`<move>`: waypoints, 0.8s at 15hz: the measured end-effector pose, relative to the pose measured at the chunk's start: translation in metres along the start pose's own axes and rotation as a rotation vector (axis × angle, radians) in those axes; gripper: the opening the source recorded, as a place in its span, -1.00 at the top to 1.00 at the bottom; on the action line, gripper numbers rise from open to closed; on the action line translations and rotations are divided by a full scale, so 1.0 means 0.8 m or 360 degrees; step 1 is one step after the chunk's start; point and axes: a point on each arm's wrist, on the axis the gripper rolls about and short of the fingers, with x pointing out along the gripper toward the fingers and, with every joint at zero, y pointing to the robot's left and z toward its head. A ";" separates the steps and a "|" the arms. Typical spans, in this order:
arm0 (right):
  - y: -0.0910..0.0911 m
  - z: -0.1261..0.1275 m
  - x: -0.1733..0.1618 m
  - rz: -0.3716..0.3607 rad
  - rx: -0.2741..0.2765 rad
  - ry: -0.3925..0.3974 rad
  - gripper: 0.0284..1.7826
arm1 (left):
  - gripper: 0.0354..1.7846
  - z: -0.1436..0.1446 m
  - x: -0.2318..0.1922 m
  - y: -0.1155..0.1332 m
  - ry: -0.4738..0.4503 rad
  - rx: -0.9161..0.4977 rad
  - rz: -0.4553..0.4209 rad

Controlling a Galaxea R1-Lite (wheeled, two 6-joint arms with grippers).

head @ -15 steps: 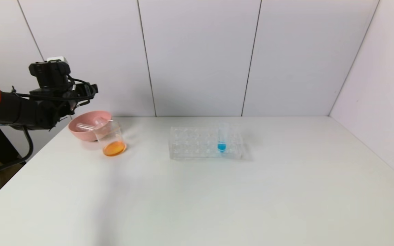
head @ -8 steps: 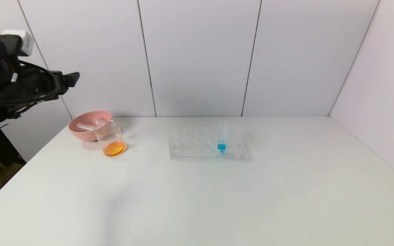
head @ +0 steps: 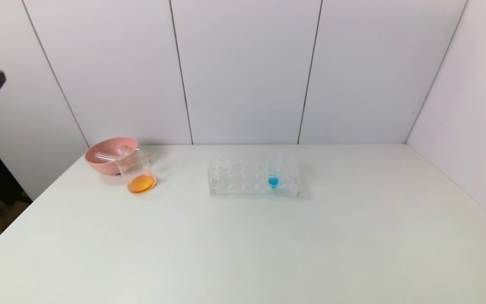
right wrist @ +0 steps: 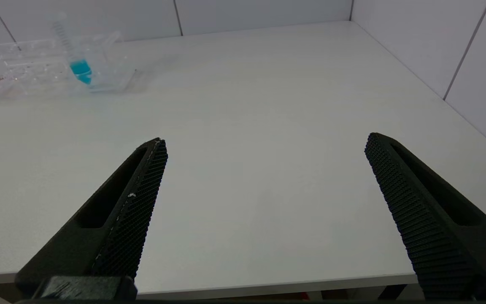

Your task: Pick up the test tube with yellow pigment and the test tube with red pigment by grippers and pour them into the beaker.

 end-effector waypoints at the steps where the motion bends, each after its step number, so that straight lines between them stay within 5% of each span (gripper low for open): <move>1: 0.000 0.000 0.000 -0.0001 0.0000 0.0000 -0.92 | -0.99 0.006 -0.030 0.005 -0.0040 0.0005 0.0013; 7: 0.000 0.000 0.000 -0.0001 -0.0001 0.0000 -0.92 | -0.99 0.011 -0.201 0.022 -0.0282 -0.0020 -0.0160; 12: 0.000 0.000 0.000 -0.0001 -0.0001 -0.0001 -0.92 | -0.99 -0.047 -0.281 0.024 -0.0260 -0.0082 -0.0378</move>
